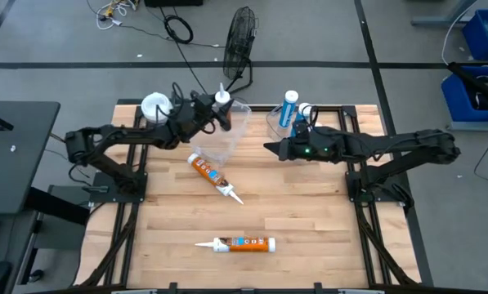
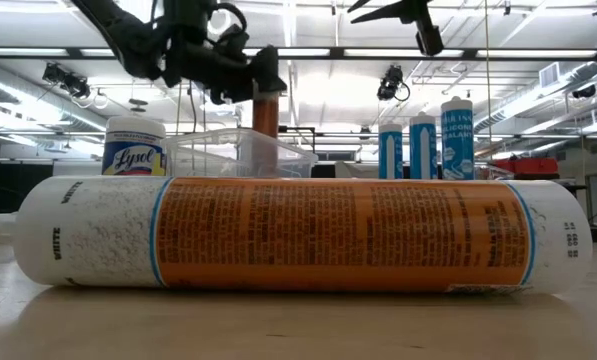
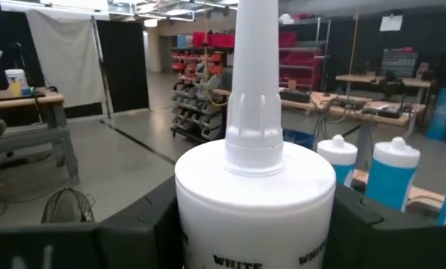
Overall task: Pick & place silicon tubes, Sealant and Lysol wipes
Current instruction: Put the bottom right orange sealant into the left transparent bin
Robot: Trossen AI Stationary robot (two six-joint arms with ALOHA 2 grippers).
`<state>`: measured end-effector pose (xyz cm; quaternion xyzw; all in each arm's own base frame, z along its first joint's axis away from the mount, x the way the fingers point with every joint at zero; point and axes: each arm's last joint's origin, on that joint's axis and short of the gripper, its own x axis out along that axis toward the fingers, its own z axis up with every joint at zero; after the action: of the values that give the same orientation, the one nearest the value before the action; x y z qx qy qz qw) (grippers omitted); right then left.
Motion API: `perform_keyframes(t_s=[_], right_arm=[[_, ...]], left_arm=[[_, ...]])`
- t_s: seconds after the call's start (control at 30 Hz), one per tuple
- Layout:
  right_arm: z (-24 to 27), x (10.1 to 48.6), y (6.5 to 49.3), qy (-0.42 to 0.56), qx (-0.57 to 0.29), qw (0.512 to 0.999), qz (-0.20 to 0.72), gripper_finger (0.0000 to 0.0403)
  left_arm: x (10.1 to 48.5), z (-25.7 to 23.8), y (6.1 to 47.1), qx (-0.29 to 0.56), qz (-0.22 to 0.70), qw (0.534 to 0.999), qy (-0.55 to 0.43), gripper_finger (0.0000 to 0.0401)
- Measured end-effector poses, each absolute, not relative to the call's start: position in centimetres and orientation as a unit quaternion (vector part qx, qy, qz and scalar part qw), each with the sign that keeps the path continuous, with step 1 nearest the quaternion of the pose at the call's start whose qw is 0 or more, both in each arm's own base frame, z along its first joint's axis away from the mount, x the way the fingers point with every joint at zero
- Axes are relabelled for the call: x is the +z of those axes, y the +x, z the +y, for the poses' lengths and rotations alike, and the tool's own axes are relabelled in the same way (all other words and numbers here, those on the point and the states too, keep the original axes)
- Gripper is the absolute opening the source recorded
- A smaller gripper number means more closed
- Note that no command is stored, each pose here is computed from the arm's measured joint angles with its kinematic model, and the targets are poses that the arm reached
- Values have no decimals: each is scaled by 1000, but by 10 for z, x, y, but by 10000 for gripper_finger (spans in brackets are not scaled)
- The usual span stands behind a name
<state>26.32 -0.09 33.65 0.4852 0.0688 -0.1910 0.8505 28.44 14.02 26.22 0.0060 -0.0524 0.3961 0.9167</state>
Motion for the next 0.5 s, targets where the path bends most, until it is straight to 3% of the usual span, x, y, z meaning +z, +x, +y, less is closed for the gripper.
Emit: perform_keyframes(t_s=[0.5], right_arm=[[-11, 333, 266, 490, -183, 848, 83, 59]], left_arm=[[215, 158, 305, 419, -29, 907, 29, 216]])
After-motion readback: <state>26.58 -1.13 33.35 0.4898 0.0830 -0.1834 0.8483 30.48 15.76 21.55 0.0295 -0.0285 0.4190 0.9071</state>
